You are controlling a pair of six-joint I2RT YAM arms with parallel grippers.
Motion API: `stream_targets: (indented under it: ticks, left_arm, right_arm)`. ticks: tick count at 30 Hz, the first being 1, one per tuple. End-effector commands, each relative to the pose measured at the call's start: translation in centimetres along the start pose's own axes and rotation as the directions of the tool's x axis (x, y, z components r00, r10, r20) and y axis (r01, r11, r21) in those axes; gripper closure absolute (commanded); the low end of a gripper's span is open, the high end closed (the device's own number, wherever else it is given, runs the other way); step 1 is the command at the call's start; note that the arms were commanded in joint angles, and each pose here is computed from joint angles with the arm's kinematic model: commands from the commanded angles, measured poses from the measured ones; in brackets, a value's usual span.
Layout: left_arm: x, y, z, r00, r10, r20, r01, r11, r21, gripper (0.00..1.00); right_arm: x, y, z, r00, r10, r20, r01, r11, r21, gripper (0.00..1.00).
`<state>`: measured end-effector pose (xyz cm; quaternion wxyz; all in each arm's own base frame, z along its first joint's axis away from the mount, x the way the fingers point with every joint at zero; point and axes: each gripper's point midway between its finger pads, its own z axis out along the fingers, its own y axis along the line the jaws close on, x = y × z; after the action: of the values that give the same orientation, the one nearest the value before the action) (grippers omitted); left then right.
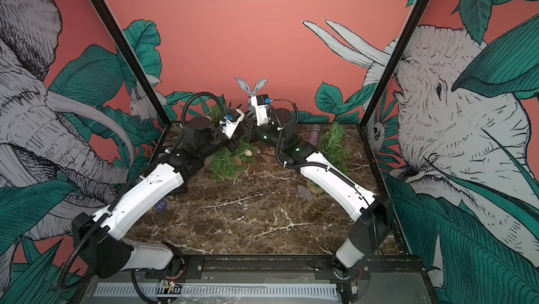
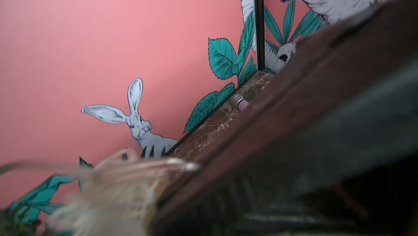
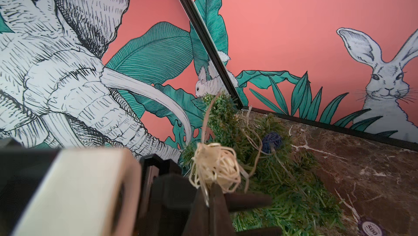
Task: Wrap string light around the christmas tree
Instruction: Wrap the light string around the Christmas tree.
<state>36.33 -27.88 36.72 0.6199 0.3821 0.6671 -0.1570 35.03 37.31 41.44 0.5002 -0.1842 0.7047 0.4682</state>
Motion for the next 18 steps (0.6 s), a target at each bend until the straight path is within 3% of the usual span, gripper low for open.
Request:
stream_targets:
  ticks: [1, 9, 13, 16, 18]
  left_arm:
    - [-3.7, -0.4, -1.4, 0.995, -0.017, 0.1, 0.013, 0.999, 0.041, 0.98]
    - [-5.4, 2.4, -2.8, 0.987, -0.14, 0.077, 0.145, 0.988, -0.057, 1.0]
    - [-7.2, 3.8, -3.6, 0.961, -0.255, 0.106, 0.262, 0.963, -0.057, 1.0]
    - [-8.3, 4.6, -3.6, 0.941, -0.319, 0.113, 0.326, 0.944, -0.057, 1.0]
    - [-8.4, 5.1, -3.3, 0.922, -0.372, 0.108, 0.378, 0.925, -0.044, 1.0]
  right_arm:
    - [-1.7, 0.7, -0.4, 0.998, -0.015, 0.066, 0.018, 0.999, -0.044, 1.0]
    - [-3.1, -2.6, -2.6, 0.991, -0.027, 0.129, 0.029, 0.999, -0.013, 0.6]
    - [-1.2, -6.5, -2.4, 0.992, -0.029, 0.119, 0.021, 0.997, 0.074, 0.54]
    - [0.6, -7.6, -0.7, 0.992, -0.047, 0.119, 0.039, 0.997, 0.073, 0.52]
    - [2.1, -8.5, 0.6, 0.982, -0.117, 0.145, 0.103, 0.989, 0.101, 0.51]
